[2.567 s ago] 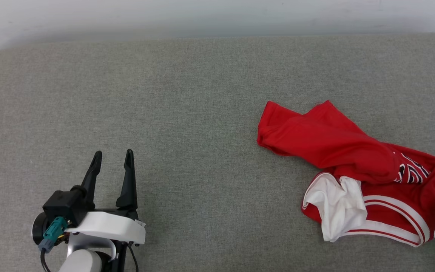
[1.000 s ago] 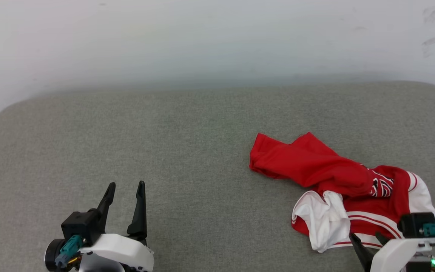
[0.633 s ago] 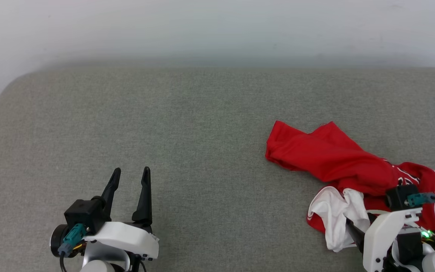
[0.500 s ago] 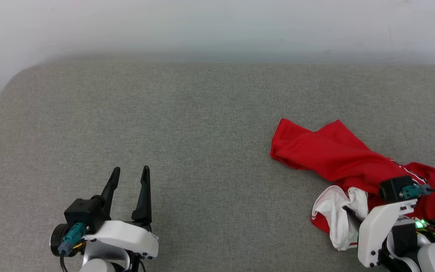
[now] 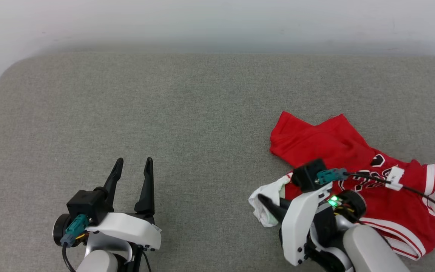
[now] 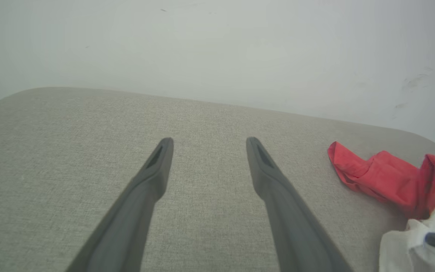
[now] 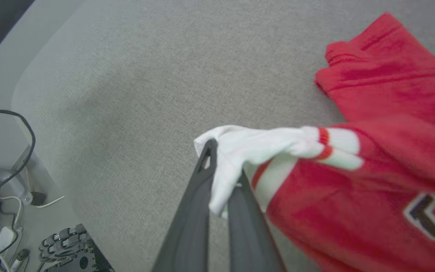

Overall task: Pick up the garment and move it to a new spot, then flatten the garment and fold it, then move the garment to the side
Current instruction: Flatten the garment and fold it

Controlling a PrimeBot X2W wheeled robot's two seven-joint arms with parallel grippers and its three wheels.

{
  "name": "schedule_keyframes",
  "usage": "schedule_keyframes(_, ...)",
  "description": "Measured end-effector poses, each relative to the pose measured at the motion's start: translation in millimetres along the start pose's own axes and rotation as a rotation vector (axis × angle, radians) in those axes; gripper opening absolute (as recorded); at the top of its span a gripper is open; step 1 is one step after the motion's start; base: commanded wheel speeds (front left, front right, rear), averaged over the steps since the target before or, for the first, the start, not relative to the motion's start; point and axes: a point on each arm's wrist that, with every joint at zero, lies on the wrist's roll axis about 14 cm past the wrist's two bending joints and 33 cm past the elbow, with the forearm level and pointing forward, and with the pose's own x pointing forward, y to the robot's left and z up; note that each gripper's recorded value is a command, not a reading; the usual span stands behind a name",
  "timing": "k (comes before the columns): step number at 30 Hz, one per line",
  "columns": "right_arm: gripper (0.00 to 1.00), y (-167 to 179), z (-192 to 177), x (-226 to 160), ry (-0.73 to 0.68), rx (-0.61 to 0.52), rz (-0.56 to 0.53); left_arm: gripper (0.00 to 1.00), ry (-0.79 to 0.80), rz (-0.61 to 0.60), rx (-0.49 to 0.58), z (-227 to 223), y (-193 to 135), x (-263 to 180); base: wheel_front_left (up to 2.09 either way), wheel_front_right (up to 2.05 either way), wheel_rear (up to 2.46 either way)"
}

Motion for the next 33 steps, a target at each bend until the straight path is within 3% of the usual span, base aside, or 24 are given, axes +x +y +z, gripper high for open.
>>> schedule_keyframes(3, 0.00, 8.9, -19.7, 8.9, 0.049, 0.029, 0.030, 1.00, 0.002, -0.005, -0.001, -0.8, -1.0, 2.1, 0.00, 0.00, 0.00)
schedule_keyframes(4, 0.32, 8.6, -23.0, 10.8, 0.050, 0.042, 0.031, 1.00, 0.006, -0.005, -0.001, -2.3, -0.7, 1.7, 0.00, 0.00, 0.00)
schedule_keyframes(5, 1.00, 8.0, -23.1, 12.1, 0.040, 0.042, 0.030, 1.00, 0.011, -0.003, 0.000, -3.7, 0.2, 1.4, 0.00, 0.00, 0.00)
schedule_keyframes(12, 1.00, -4.1, 21.9, 3.4, -0.227, 0.023, -0.018, 1.00, 0.015, -0.002, -0.003, -4.6, 0.1, -1.1, 0.00, 0.00, 0.00)
schedule_keyframes(19, 1.00, -9.5, 63.3, -31.8, -0.469, -0.033, -0.075, 1.00, 0.005, -0.022, -0.004, -1.1, -7.5, -5.2, 0.00, 0.00, 0.00)
schedule_keyframes(24, 1.00, -37.9, 89.1, -75.9, -0.635, -0.089, -0.218, 1.00, 0.000, -0.056, -0.001, 3.0, -19.2, -7.6, 0.00, 0.00, 0.00)
schedule_keyframes(33, 1.00, -87.8, 83.4, -148.7, -0.720, -0.099, -0.493, 1.00, 0.039, -0.231, 0.024, -0.7, -70.7, -6.1, 0.00, 0.00, 0.00)
